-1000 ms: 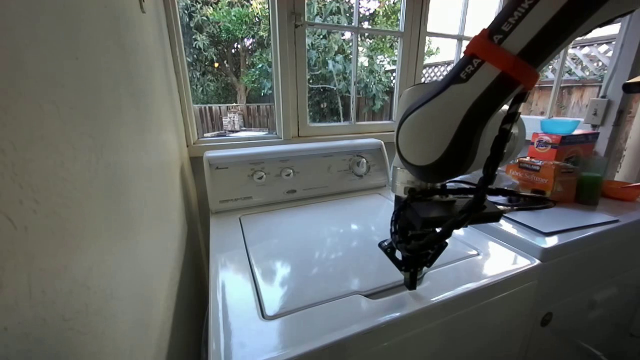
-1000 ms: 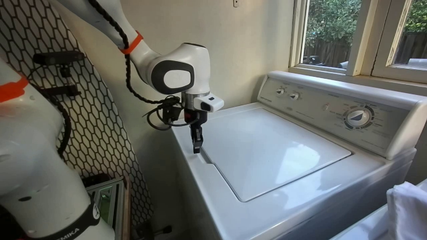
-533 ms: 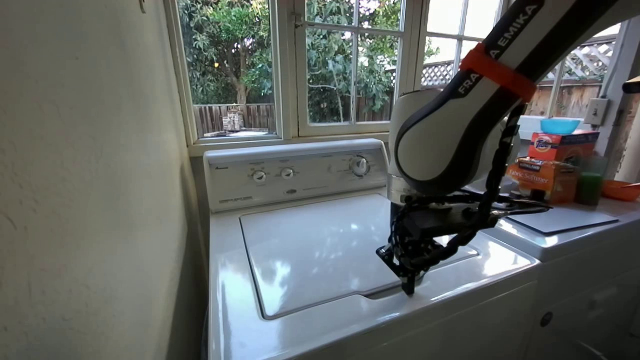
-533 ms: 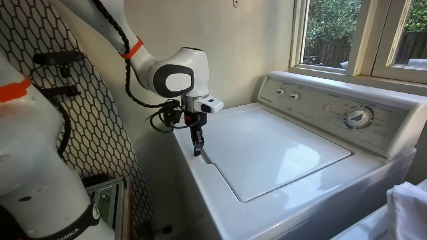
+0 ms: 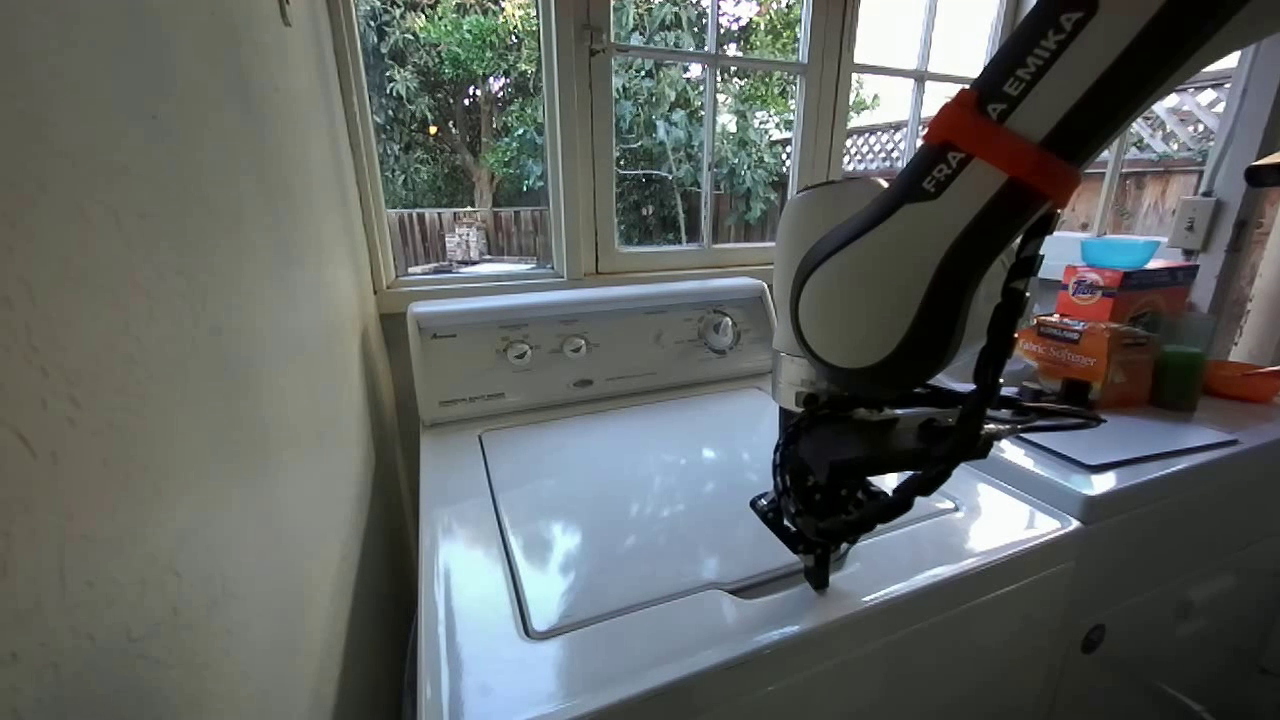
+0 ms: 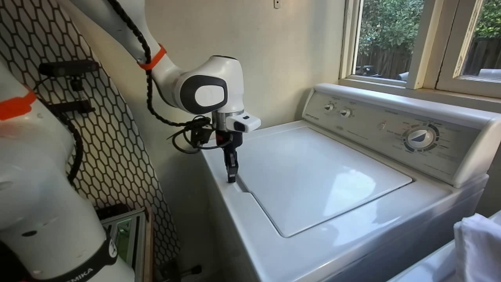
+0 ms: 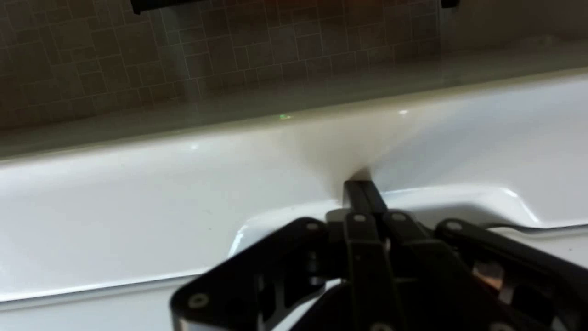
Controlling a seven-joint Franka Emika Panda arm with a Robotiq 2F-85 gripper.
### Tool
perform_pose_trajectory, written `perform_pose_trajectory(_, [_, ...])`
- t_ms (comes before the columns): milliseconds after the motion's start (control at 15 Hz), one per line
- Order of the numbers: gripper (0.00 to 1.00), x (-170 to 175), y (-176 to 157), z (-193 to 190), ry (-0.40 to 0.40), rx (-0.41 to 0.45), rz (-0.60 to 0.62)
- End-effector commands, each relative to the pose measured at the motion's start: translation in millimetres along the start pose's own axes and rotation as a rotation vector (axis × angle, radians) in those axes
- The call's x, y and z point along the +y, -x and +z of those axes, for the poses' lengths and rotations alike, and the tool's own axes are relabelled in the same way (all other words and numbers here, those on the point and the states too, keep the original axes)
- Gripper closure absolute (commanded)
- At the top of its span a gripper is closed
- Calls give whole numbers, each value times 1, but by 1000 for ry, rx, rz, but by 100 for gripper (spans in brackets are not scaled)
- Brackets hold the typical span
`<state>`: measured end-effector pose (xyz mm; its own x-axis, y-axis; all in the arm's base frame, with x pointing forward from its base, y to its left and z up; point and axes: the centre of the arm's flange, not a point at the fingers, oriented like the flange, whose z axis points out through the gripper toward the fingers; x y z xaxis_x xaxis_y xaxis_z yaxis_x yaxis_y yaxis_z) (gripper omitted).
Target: Open the washing machine on the left.
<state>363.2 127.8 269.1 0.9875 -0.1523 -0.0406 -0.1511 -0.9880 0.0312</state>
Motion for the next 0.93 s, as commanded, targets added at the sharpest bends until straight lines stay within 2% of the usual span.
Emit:
perform_pose_trajectory(0, [100,9,6,24,18,-22,55])
perform_pose_trajectory(467, [100,5,-11,17,57,-86,153])
perform_pose_trajectory(867, [100,5,-23,19,62,-120,169])
